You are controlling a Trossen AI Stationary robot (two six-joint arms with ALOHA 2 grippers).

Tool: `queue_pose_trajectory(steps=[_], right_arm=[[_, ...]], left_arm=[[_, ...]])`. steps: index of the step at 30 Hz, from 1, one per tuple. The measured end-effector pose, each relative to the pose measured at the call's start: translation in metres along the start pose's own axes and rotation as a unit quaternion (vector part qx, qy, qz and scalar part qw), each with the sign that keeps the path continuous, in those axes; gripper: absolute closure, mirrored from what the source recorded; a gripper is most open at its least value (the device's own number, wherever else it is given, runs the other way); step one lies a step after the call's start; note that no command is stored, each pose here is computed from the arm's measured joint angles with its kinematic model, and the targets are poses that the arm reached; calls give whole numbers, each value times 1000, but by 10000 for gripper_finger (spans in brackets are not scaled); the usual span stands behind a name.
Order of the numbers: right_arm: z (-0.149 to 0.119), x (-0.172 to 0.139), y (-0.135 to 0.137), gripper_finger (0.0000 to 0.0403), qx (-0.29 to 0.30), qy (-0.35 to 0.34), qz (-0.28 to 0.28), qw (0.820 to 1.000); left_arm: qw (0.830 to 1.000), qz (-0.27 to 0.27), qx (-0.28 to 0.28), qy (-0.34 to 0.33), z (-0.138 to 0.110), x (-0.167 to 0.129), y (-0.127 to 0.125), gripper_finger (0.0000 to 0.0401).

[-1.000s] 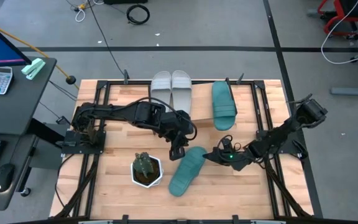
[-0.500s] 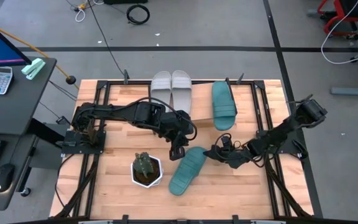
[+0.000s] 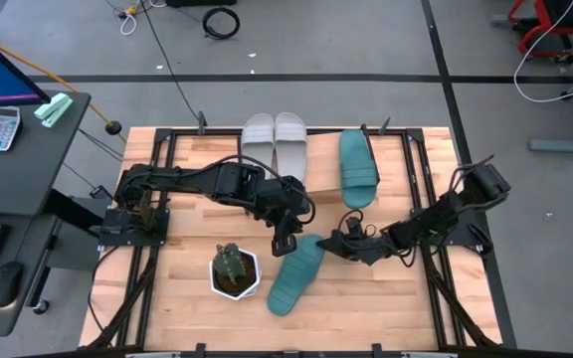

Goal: Pick and place slides into the shelf
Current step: Put the green slides on the shelf

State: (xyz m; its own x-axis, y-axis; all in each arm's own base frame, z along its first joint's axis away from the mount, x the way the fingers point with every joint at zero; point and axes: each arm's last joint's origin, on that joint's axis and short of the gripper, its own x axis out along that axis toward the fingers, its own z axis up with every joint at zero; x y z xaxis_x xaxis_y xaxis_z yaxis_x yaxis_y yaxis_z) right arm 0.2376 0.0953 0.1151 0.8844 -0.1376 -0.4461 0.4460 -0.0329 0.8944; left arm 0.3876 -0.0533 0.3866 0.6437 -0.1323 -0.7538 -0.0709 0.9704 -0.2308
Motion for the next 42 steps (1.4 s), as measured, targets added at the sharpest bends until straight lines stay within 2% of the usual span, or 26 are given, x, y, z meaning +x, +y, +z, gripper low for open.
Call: queue_pose_trajectory(steps=[4, 7, 10, 14, 19, 22, 27, 32, 36, 42], right_arm=[[-3, 6, 10, 160, -21, 6, 12, 1000], [-5, 9, 20, 184, -45, 2, 20, 999], [-7, 11, 27, 240, -59, 1, 26, 998], [-8, 11, 29, 350, -82, 5, 29, 996], [-10, 4, 36, 352, -96, 23, 42, 994], [-13, -8, 49, 352, -112, 43, 71, 990], [-9, -39, 85, 352, -145, 48, 129, 980], [2, -79, 128, 352, -205, 44, 141, 968], [14, -116, 171, 352, -292, 34, 136, 946], [34, -159, 225, 352, -433, -2, 117, 894]], left_arm=[[1000, 0, -2, -1, 0, 0, 0, 353], [1000, 0, -2, -1, 0, 0, 0, 352], [1000, 0, -2, -1, 0, 0, 0, 350], [1000, 0, -2, -1, 0, 0, 0, 349], [1000, 0, -2, -1, 0, 0, 0, 354], [1000, 0, -3, -1, 0, 0, 0, 359], [1000, -3, -3, -9, 1, -9, 0, 367], [999, -5, -15, -30, 2, -28, 3, 374], [998, -4, -19, -62, 4, -47, 5, 378], [992, -23, -25, -121, 13, -60, 1, 373]])
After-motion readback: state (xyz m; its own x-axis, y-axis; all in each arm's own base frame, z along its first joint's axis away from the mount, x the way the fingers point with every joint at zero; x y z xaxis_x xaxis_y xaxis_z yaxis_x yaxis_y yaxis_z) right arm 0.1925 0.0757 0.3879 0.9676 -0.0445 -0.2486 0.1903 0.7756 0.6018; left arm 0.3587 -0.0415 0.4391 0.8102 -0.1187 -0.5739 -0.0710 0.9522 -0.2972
